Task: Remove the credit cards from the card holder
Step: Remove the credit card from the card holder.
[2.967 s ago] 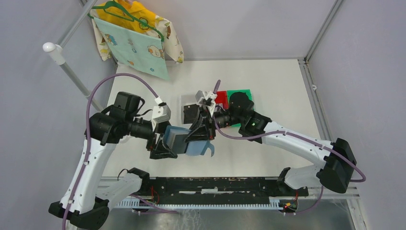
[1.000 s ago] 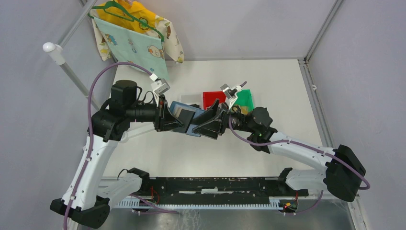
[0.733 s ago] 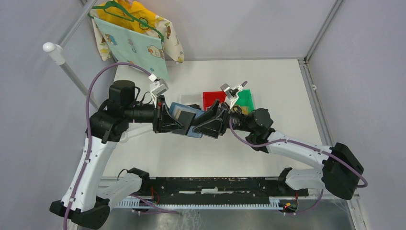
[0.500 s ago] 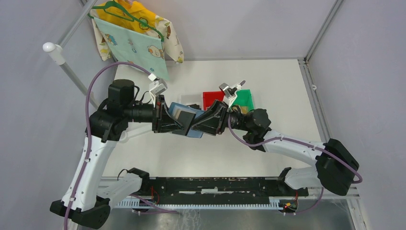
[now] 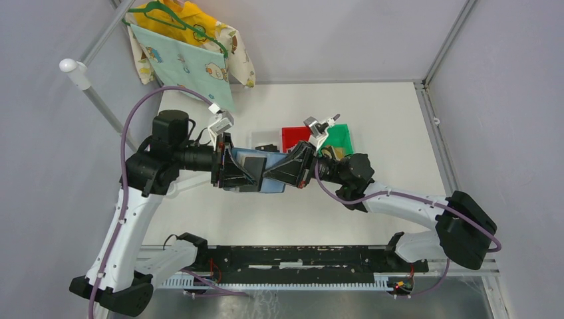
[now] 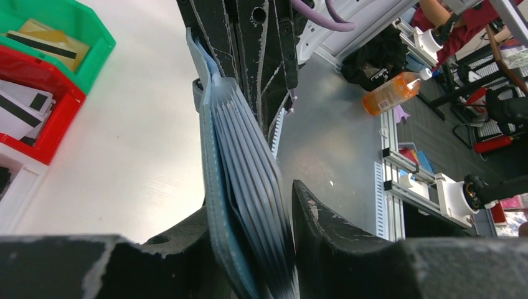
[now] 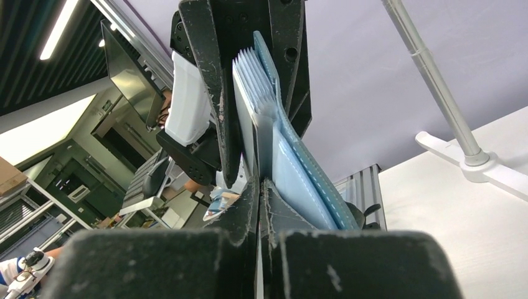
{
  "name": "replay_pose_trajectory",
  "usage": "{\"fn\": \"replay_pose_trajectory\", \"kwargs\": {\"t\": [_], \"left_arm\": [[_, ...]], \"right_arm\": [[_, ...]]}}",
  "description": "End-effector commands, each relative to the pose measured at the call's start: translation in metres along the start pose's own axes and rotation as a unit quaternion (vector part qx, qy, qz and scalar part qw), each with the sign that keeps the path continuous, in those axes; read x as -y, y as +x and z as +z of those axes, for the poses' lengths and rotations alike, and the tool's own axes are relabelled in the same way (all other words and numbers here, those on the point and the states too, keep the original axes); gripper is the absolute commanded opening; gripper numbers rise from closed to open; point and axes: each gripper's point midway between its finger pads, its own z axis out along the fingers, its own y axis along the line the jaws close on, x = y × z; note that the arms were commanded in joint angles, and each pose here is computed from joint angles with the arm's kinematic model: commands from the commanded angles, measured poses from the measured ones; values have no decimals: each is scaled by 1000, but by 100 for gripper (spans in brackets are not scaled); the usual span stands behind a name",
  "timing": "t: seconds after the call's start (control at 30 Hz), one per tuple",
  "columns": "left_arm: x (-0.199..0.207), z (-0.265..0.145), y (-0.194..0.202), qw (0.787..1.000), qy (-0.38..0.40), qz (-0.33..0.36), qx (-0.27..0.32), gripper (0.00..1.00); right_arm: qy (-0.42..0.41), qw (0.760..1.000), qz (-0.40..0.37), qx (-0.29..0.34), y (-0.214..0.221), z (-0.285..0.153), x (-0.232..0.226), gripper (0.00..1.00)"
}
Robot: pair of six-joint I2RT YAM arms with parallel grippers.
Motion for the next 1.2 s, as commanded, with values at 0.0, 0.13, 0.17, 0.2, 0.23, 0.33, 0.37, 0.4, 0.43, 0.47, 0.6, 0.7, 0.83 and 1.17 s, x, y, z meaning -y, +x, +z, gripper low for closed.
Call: {"fn": "replay_pose_trajectory", "kwargs": {"t": [0.0, 0.13, 0.17, 0.2, 0.23, 0.33, 0.37, 0.4, 0.43, 0.47, 0.6, 0.7, 0.83, 1.17], "left_arm": [[24, -2, -3, 998, 62, 25, 5, 40], [34, -4, -4, 996, 86, 23, 4, 35], [37, -5, -4, 995, 93, 23, 3, 35], [39, -5, -4, 995, 99, 23, 3, 35], [41, -6, -4, 995, 102, 24, 3, 35], [43, -7, -5, 994, 103, 24, 3, 36], [44, -7, -5, 994, 103, 24, 3, 36], [45, -7, -5, 994, 105, 24, 3, 35], [44, -7, -5, 994, 105, 24, 3, 32], [44, -7, -5, 994, 104, 24, 3, 29], [40, -6, -6, 995, 93, 26, 4, 12], [34, -5, -9, 997, 74, 25, 8, 2], [30, -4, -10, 998, 65, 22, 9, 2], [21, -4, -12, 999, 38, 26, 11, 2]], "right_arm": [[-27, 999, -32, 30, -13, -1, -18, 0], [-14, 999, -38, 27, -9, -6, -13, 0], [-12, 999, -39, 26, -9, -7, -13, 0], [-8, 999, -40, 24, -7, -9, -12, 0], [-4, 999, -41, 22, -6, -10, -10, 0], [3, 999, -43, 23, -4, -14, -9, 0], [4, 999, -44, 23, -4, -14, -9, 0], [6, 999, -46, 23, -4, -15, -8, 0], [9, 999, -46, 23, -4, -15, -8, 0], [11, 999, -47, 23, -4, -15, -7, 0], [11, 998, -49, 24, -7, -12, -8, 0], [7, 998, -50, 22, -6, -9, -10, 25], [8, 998, -52, 17, -5, 0, -10, 43], [-10, 999, -47, 18, -7, 9, -14, 19]]}}
